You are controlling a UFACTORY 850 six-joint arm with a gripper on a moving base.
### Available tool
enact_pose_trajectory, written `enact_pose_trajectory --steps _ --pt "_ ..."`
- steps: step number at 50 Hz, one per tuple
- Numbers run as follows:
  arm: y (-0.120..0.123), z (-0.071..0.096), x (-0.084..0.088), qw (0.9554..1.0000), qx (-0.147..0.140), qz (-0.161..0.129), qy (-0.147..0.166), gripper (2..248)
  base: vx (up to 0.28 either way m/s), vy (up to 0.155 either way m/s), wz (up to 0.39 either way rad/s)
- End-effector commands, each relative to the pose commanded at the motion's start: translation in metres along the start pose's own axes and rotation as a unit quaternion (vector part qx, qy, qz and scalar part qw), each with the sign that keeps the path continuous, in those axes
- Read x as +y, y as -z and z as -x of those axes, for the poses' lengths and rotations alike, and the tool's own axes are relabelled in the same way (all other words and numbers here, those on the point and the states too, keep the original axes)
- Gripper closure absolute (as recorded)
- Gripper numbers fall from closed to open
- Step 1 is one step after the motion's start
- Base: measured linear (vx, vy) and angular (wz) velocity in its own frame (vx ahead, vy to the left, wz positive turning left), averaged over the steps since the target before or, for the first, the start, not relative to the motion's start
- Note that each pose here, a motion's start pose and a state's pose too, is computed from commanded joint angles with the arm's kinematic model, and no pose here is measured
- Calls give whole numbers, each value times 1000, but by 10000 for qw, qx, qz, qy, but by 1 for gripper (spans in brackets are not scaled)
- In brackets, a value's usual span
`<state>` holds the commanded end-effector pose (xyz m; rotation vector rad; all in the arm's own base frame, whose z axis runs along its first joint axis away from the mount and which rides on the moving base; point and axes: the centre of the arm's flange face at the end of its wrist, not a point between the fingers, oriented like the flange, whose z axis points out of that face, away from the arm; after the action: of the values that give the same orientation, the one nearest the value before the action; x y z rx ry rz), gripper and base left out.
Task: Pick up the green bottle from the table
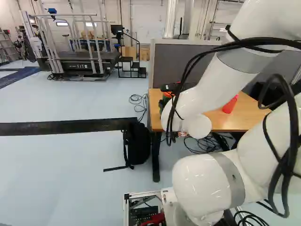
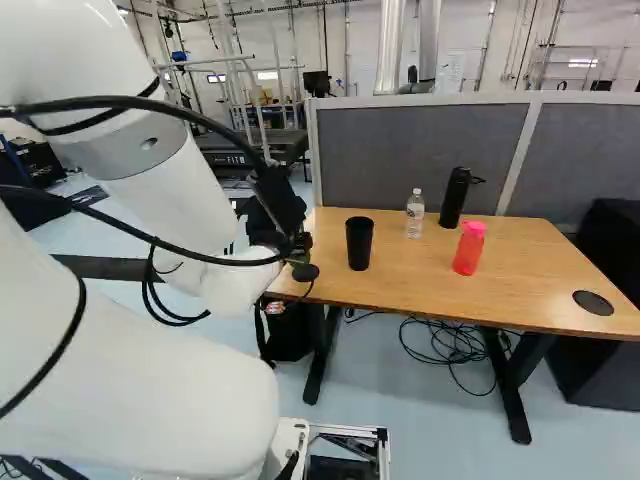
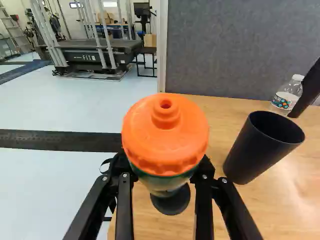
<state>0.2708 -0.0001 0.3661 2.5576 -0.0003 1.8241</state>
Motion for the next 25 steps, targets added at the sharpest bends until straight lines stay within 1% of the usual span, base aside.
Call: enact_pose_trajectory --steps 25 --pt "0 1 0 10000 1 -1 0 138 0 0 0"
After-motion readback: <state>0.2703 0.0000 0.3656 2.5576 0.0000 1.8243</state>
